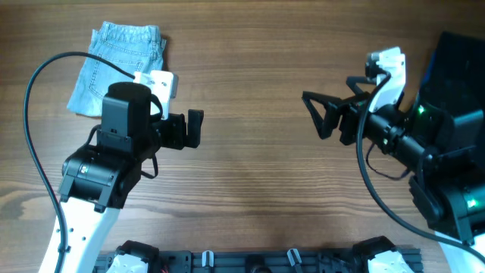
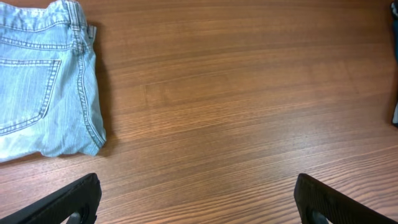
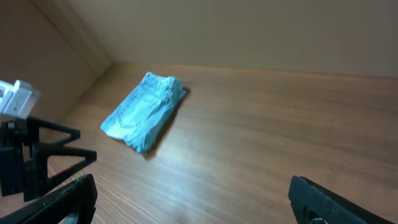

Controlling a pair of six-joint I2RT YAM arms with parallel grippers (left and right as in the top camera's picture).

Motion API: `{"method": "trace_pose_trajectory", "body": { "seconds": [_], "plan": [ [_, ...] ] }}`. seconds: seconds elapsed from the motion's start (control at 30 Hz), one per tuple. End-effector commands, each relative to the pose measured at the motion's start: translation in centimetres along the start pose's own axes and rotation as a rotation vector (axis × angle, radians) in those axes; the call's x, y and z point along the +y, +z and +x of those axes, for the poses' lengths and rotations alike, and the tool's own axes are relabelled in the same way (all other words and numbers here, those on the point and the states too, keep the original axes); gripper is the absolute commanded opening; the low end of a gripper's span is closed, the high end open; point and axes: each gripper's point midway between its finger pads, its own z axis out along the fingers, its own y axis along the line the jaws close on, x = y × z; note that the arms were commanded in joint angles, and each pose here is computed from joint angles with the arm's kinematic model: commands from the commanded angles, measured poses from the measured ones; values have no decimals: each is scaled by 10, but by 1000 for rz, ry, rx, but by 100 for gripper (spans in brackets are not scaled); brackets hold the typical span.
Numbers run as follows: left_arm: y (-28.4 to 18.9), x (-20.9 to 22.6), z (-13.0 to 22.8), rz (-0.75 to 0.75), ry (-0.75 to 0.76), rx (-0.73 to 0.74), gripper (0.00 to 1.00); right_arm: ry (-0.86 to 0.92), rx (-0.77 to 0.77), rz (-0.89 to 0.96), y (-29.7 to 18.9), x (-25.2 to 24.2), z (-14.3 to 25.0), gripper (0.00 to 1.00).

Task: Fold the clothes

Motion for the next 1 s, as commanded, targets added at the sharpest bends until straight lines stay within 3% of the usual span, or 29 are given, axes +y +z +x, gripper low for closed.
{"method": "trace_pose_trajectory", "body": {
  "seconds": [0.0,0.33,0.43,0.63,0.77,0.97],
  "plan": [
    [-1,1,-5,-14,24,-13,100,0,26,27,-3,-4,7,99],
    [-1,1,-5,-14,24,-13,100,72,168,70,20,-19,35,100],
    [-1,1,-5,-14,24,-13,100,39,76,146,12,-30,16,100],
    [-1,1,-5,-14,24,-13,100,-56,-209,310,-51,-43,-12,100],
    [-1,1,-5,-14,24,-13,100,-224,-257,324,-64,-46,20,99],
    [-1,1,-5,-14,24,-13,100,-224,-296,284,-49,-57,79,100]
  ]
}}
